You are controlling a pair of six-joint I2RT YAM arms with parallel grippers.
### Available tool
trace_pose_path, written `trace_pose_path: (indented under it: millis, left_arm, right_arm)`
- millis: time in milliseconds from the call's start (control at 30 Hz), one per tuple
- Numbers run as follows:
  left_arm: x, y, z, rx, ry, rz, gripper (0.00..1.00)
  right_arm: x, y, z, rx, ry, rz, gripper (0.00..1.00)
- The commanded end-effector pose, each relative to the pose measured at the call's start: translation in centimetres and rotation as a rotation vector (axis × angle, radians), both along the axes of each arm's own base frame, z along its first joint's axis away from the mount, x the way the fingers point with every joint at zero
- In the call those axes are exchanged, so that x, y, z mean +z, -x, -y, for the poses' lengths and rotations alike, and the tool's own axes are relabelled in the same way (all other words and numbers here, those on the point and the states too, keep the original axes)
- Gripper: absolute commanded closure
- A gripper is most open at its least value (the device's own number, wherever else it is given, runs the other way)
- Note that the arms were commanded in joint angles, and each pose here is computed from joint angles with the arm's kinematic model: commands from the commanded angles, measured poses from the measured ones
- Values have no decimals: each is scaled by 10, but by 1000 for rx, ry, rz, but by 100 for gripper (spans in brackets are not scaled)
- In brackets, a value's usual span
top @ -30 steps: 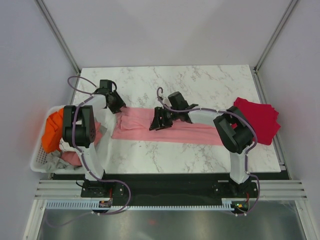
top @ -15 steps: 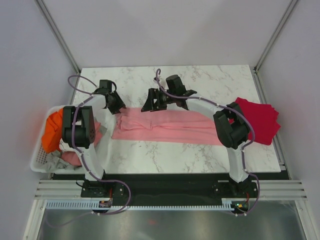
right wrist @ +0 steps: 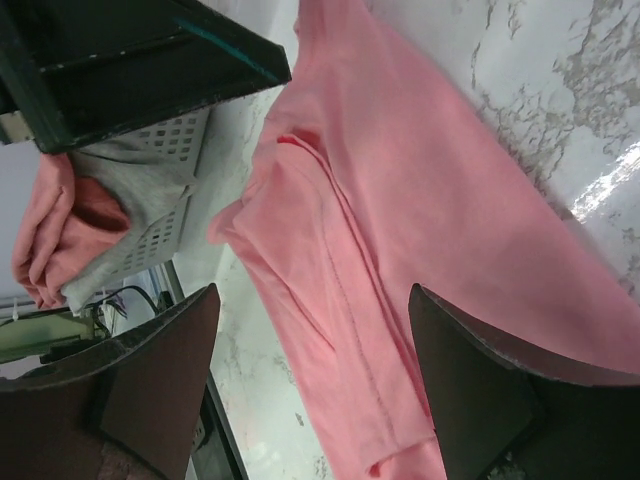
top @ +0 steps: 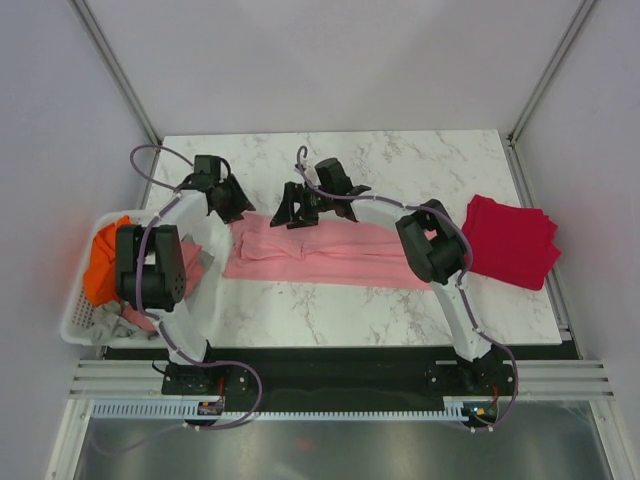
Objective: Fold and stack the t-shirts
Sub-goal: Fold the tshirt
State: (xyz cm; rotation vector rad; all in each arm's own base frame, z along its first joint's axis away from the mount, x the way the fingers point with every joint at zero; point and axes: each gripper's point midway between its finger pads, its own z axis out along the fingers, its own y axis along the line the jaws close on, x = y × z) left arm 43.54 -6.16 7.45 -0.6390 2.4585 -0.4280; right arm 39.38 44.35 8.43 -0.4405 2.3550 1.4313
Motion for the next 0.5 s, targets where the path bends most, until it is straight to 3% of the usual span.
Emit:
trace_pose_path:
  millis: [0, 167, 467]
  left_arm:
    - [-10, -5, 19, -87, 41, -13, 48]
    - [-27, -7, 30, -115, 79, -57, 49]
    - [-48, -7, 19, -83, 23, -124, 49]
  right_arm:
    - [15, -7, -19, 15, -60, 33, 16]
    - [-1, 0, -29, 38, -57, 2, 16]
    - [-7, 29, -35, 105, -99, -73, 17]
